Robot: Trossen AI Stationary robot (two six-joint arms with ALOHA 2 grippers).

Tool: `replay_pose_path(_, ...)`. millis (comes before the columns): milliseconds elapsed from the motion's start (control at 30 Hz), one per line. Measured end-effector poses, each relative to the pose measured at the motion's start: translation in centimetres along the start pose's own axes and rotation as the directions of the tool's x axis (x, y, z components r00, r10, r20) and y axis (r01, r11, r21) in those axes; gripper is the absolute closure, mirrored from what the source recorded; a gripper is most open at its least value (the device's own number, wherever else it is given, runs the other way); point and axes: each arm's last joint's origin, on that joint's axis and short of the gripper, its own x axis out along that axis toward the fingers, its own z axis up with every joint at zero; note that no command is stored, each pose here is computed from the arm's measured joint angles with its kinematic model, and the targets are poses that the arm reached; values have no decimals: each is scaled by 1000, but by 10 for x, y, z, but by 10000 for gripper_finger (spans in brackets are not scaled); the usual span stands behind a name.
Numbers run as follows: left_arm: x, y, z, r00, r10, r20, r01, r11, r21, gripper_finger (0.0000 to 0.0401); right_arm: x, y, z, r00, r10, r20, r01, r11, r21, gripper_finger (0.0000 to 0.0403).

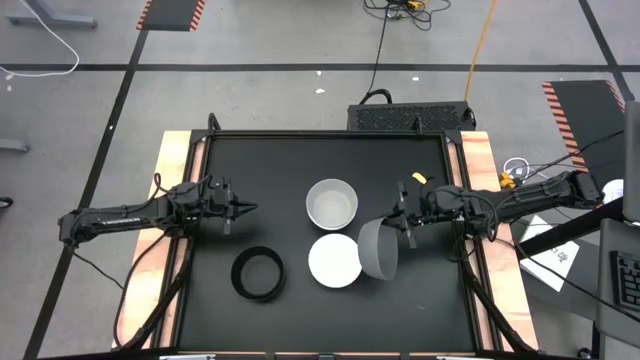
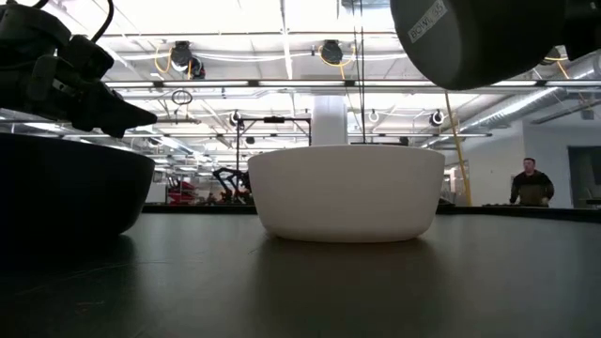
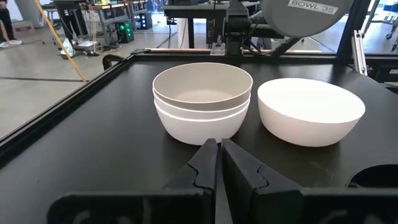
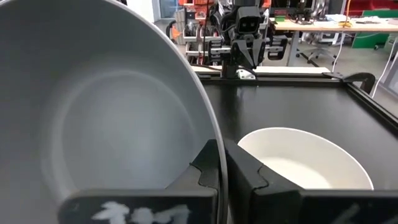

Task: Nest bowls inside each other
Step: Stack the dark grey bowl on top of the light grey bowl

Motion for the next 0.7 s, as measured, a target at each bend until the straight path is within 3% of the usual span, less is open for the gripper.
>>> replay_pose_path(467, 0, 0, 0, 1000, 0, 0, 0, 1000, 0, 375, 0, 0, 2, 1000, 1, 20, 0, 1000, -23, 403)
replay_pose_path(700, 0, 0, 0, 1000, 0, 2, 0, 1000, 14, 375, -1, -2, 12, 993, -10, 119, 17, 998, -53, 403)
